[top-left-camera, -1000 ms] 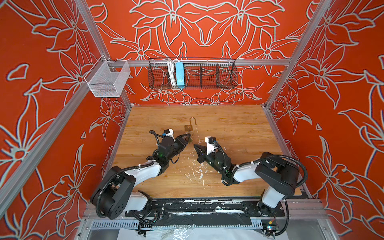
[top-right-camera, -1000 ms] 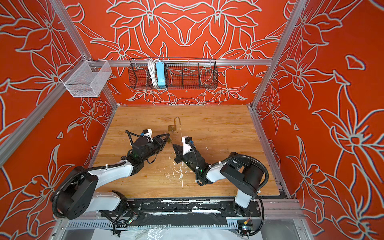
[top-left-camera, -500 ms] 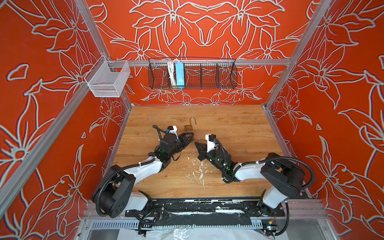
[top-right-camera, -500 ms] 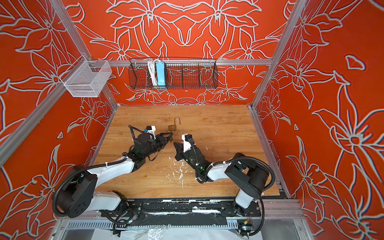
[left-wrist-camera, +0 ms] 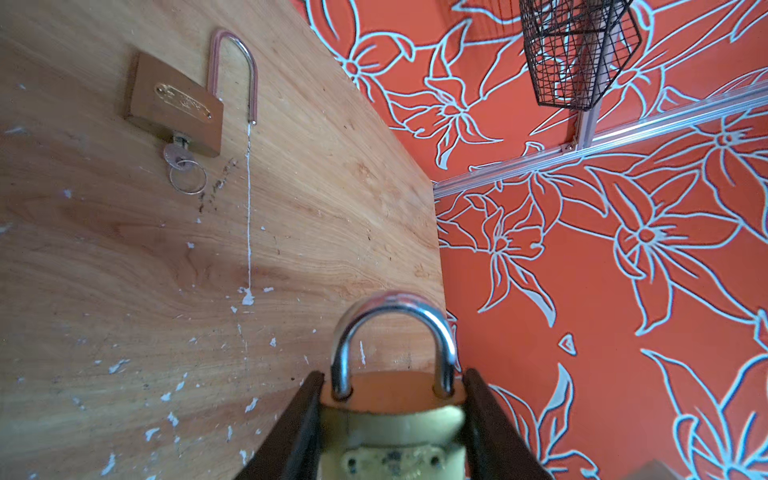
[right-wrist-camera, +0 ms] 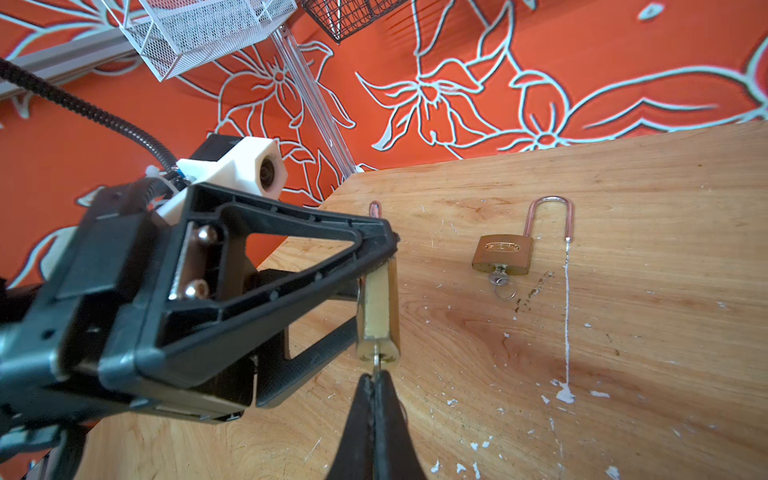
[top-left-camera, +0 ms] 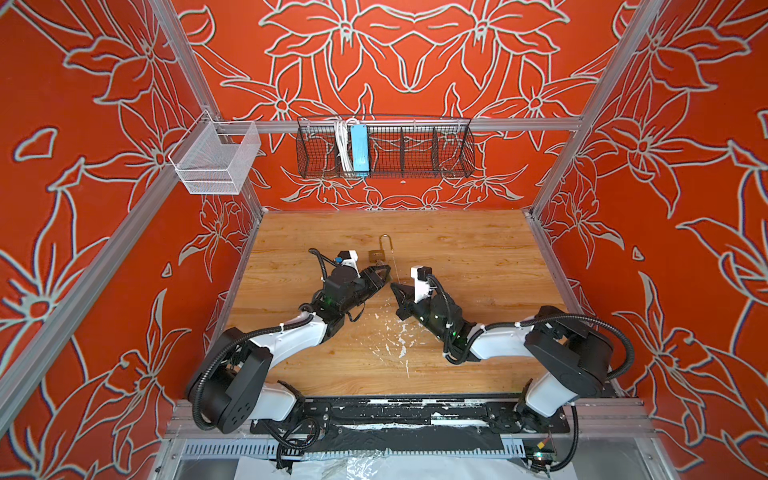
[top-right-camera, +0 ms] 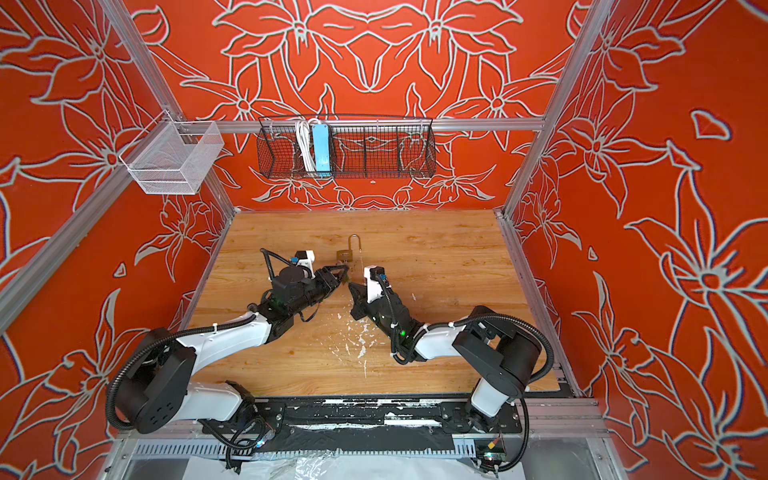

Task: Unlock with the key

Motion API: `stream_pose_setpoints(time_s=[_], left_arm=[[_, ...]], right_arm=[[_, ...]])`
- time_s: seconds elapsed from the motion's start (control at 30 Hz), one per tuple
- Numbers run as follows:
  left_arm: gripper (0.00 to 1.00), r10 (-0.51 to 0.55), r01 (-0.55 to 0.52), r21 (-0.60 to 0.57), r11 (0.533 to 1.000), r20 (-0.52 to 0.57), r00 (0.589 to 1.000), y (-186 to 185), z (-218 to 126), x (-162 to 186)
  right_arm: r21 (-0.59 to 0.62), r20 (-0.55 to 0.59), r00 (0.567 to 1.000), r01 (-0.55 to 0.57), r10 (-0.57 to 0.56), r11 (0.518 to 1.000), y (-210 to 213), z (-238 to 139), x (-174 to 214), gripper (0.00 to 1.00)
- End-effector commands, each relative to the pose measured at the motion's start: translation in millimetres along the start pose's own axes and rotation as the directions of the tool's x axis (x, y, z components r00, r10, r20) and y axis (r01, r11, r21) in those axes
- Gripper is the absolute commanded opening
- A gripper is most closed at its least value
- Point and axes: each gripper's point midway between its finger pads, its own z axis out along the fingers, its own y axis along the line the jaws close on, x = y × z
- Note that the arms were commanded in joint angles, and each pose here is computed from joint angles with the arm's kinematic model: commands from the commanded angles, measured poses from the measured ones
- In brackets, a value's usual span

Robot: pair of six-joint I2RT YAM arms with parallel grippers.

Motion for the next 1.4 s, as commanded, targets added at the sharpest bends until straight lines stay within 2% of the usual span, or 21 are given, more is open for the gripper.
stream_pose_setpoints(time_s=[0.0, 0.23, 0.37, 0.4, 0.5, 0.57, 0.6, 0.7, 0.8, 0.9, 1.03, 1.2, 1.3, 1.37], left_arm=[[0.0, 0.03, -0.027, 0.021, 0.999, -0.201, 0.979, -1.3, 4.5, 48.8], [0.0, 0.03, -0.03, 0.002, 1.0, -0.182, 0.983, 3.3, 3.7, 46.3], [0.0, 0.032, -0.031, 0.004, 1.0, -0.18, 0.983, 1.9, 3.3, 45.6], [0.0, 0.034, -0.034, 0.001, 0.999, -0.176, 0.984, 2.3, 3.0, 44.7], [0.0, 0.041, -0.043, -0.012, 0.999, -0.169, 0.985, 3.3, 2.1, 42.3], [0.0, 0.043, -0.046, -0.015, 0.999, -0.158, 0.986, 2.4, 0.3, 39.7], [0.0, 0.041, -0.045, -0.025, 0.999, -0.147, 0.988, 3.1, -1.3, 36.9], [0.0, 0.054, -0.062, -0.084, 0.995, -0.094, 0.994, 9.7, -9.2, 24.2], [0.0, 0.095, -0.098, -0.185, 0.978, -0.027, 0.995, 19.7, -20.7, 7.2], [0.0, 0.159, -0.153, -0.236, 0.96, 0.007, 0.987, 21.4, -27.3, -4.5], [0.0, 0.209, -0.206, -0.195, 0.959, -0.002, 0.978, 17.3, -25.3, -2.2], [0.0, 0.233, -0.238, -0.114, 0.964, -0.059, 0.971, 10.0, -14.2, 10.1], [0.0, 0.218, -0.225, -0.08, 0.971, -0.087, 0.972, 7.3, -9.1, 17.2], [0.0, 0.214, -0.22, -0.064, 0.973, -0.098, 0.972, 4.9, -7.8, 20.1]], right_arm=[[-0.13, 0.196, 0.979, -0.034, 0.059, 0.991, 36.5, 3.3, -77.2, 0.0], [-0.104, 0.158, 0.987, -0.005, 0.022, 0.995, 31.4, -5.3, -74.0, 0.0], [-0.106, 0.065, 0.998, 0.031, -0.024, 0.994, 31.7, -13.8, -67.1, 0.0], [-0.105, 0.026, 0.999, 0.047, -0.044, 0.993, 32.4, -16.3, -63.7, 0.04], [-0.095, -0.072, 0.993, 0.085, -0.092, 0.992, 34.8, -25.1, -59.9, 0.42], [-0.097, -0.132, 0.984, 0.107, -0.12, 0.989, 35.9, -30.6, -56.4, 0.56], [-0.096, -0.164, 0.978, 0.114, -0.129, 0.989, 35.7, -33.3, -54.4, 0.63], [-0.116, -0.246, 0.956, 0.133, -0.158, 0.984, 36.7, -41.8, -44.3, 0.72], [-0.111, -0.271, 0.943, 0.167, -0.191, 0.98, 28.1, -51.1, -38.2, 0.75], [-0.087, -0.216, 0.949, 0.216, -0.23, 0.972, 7.3, -59.0, -36.8, 0.75], [-0.08, -0.134, 0.969, 0.2, -0.21, 0.976, -12.5, -68.7, -35.7, 0.75], [-0.096, -0.148, 0.97, 0.183, -0.196, 0.978, -19.1, -68.8, -14.5, 0.76], [-0.186, -0.174, 0.966, 0.158, -0.191, 0.97, -4.6, -61.1, -6.9, 0.76], [-0.185, -0.192, 0.965, 0.142, -0.178, 0.972, -5.6, -56.3, -2.5, 0.76]])
